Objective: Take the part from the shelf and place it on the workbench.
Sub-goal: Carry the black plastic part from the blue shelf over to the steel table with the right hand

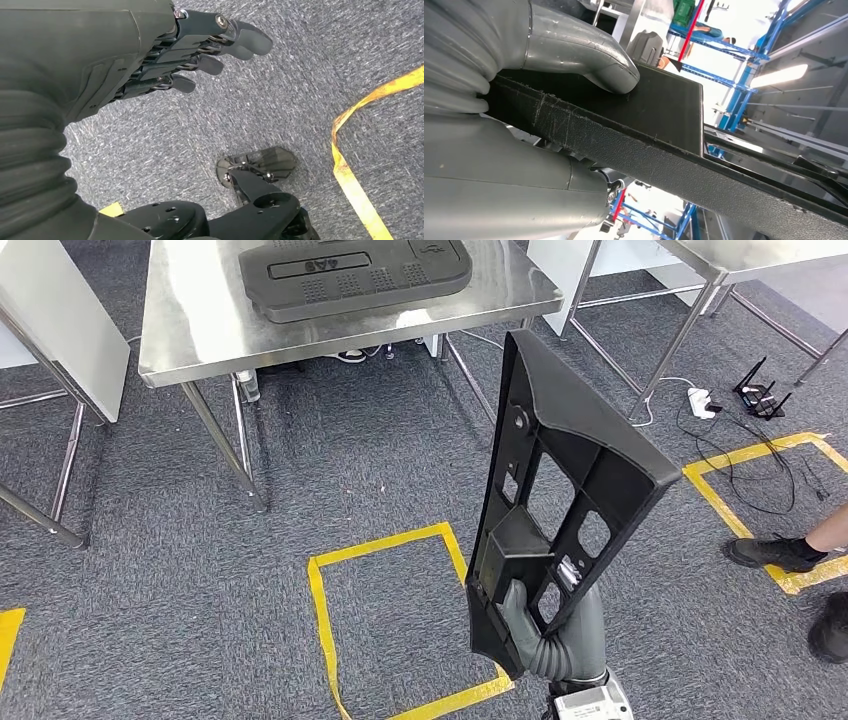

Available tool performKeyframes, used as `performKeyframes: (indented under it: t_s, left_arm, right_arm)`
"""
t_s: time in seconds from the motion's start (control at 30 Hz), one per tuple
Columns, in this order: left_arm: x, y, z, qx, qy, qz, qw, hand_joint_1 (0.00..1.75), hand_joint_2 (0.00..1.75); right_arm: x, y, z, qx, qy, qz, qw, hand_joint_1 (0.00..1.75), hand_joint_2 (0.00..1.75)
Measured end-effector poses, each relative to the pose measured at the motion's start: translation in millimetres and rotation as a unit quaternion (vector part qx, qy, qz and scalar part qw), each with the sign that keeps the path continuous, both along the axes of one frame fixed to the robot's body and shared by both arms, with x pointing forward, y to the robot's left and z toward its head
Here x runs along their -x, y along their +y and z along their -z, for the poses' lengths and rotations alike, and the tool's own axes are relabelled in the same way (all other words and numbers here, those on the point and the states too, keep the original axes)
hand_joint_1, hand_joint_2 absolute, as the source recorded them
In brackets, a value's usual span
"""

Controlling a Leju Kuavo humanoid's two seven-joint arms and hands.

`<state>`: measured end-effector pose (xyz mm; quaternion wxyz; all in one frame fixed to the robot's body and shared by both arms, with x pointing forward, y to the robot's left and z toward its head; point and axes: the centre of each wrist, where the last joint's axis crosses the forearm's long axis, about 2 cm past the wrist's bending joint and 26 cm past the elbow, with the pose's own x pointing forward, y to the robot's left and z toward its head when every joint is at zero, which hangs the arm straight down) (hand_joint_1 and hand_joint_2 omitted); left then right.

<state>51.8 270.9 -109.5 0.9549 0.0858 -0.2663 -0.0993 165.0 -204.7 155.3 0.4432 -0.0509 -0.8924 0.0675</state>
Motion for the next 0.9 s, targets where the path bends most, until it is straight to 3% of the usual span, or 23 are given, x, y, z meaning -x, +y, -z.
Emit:
performKeyframes:
  t_s: [0.9]
  left_arm:
    - [5.5, 2.4, 0.7, -0.008, 0.006, 0.001, 1.0, 0.0, 1.75]
  right_arm:
    - [2.2, -1.3, 1.0, 0.002, 0.005, 0.007, 1.0, 1.75, 1.75]
